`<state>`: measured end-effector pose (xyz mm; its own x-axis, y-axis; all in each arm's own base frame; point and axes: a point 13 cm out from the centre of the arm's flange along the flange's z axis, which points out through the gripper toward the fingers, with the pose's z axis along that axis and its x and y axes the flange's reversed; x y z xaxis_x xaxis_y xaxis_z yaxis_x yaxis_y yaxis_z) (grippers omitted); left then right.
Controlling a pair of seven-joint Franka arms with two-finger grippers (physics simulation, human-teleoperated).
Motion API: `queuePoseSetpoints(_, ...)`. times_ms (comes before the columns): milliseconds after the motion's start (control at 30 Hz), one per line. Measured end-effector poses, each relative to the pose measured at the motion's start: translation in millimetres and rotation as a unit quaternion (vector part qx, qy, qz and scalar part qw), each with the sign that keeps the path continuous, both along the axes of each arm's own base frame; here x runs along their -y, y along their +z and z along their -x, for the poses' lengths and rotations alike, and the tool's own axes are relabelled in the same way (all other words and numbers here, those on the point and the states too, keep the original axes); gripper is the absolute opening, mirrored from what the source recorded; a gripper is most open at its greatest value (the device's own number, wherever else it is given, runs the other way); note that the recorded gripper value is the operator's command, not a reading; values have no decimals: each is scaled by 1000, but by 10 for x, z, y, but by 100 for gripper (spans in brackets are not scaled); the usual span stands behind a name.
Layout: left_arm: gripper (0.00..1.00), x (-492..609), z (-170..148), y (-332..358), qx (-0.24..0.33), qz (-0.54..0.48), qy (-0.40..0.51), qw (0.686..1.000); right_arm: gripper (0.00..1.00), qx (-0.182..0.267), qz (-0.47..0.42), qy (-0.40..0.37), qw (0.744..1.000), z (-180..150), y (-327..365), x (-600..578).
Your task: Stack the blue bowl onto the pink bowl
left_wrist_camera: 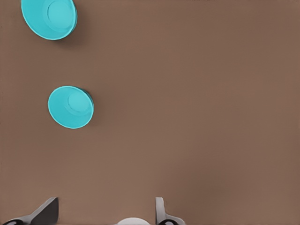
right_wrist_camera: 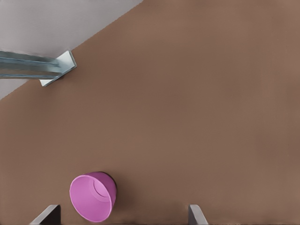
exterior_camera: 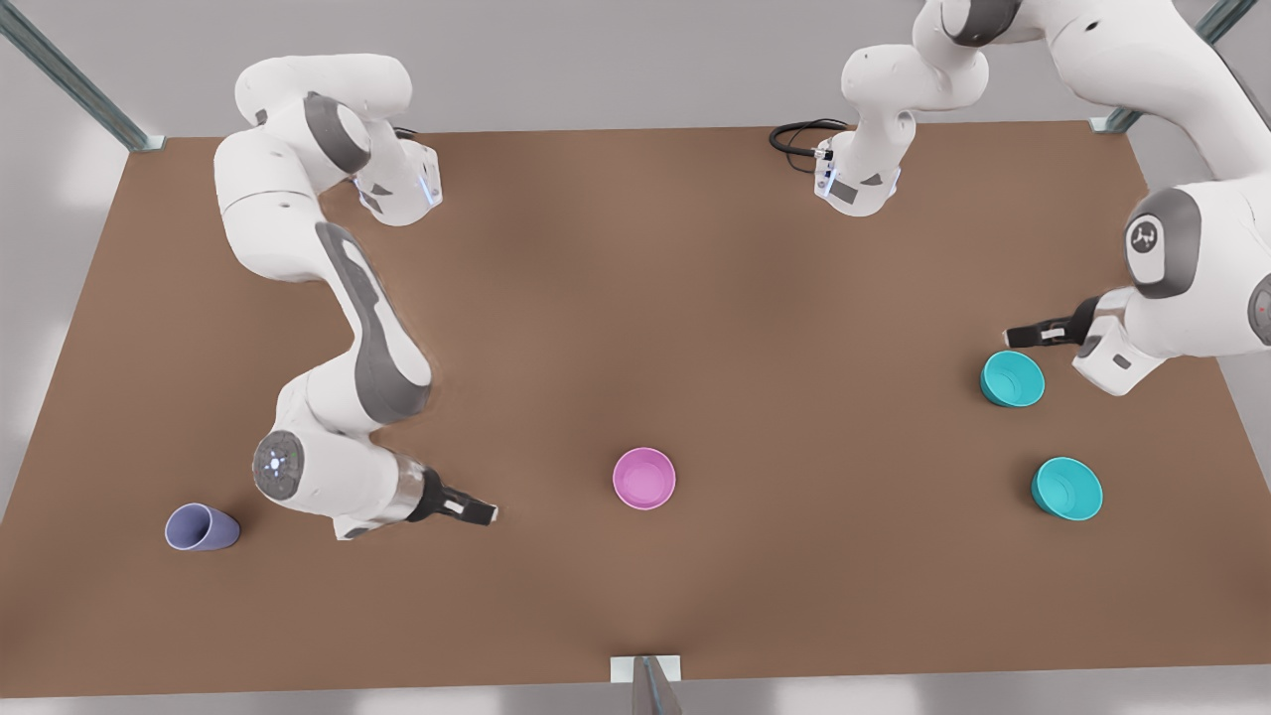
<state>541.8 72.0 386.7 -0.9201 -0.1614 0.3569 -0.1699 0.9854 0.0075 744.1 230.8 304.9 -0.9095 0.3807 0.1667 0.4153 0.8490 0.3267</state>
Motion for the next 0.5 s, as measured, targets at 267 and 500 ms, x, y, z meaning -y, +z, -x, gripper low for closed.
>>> queuePoseSetpoints(267, 100, -1055, 402, -1382, 0, 14, 10, 1000, 100, -12, 191, -5, 982, 1192, 2235, 2524)
queuePoseSetpoints(500, 100, -1597, 393, -2281, 48, 29, -39, 998, 100, -86, 239, 79, 964, 2264, 2416, 2506)
